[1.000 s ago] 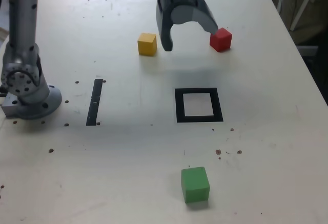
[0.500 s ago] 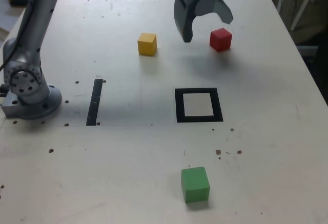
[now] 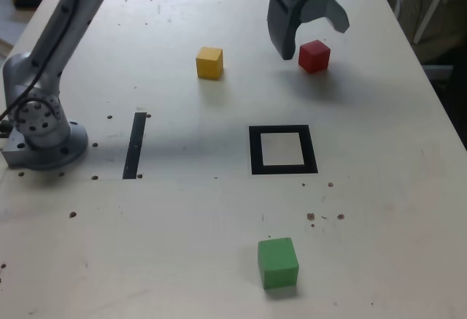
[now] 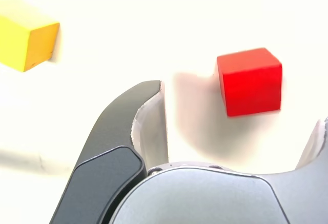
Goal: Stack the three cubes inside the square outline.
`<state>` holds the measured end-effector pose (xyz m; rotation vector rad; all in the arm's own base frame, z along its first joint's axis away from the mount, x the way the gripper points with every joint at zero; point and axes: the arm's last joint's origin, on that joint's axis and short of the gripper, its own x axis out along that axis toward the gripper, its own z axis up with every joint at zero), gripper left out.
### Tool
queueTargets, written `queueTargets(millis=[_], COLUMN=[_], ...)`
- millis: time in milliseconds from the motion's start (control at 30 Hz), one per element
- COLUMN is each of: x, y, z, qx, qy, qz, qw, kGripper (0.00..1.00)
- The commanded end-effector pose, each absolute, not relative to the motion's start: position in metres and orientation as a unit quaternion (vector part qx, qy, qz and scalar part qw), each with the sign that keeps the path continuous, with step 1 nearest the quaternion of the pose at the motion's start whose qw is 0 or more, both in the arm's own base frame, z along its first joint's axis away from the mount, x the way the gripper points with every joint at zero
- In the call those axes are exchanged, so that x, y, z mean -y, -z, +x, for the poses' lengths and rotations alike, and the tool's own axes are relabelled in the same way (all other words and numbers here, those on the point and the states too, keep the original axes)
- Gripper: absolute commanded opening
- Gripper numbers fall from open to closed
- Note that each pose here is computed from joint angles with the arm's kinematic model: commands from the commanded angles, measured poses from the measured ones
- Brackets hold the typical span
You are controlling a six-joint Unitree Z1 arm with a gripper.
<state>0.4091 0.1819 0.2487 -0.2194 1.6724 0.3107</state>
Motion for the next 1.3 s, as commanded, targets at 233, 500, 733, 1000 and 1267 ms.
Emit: queueTargets(millis=[233, 500, 733, 1000, 1267], x=[-0.193, -0.207, -0.214, -0.215, -0.214], y=[-0.229, -0.214, -0.216, -0.214, -0.213], z=[0.422, 0.428, 0.431, 0.434, 0.435], qx=[-0.74, -0.747, -0.751, -0.754, -0.757], qy=[-0.135, -0.126, -0.124, -0.127, -0.129], qz=[-0.109, -0.131, -0.137, -0.136, -0.131], qw=[0.65, 0.639, 0.634, 0.63, 0.627], kGripper=[0.97, 0.9, 0.8, 0.57, 0.34])
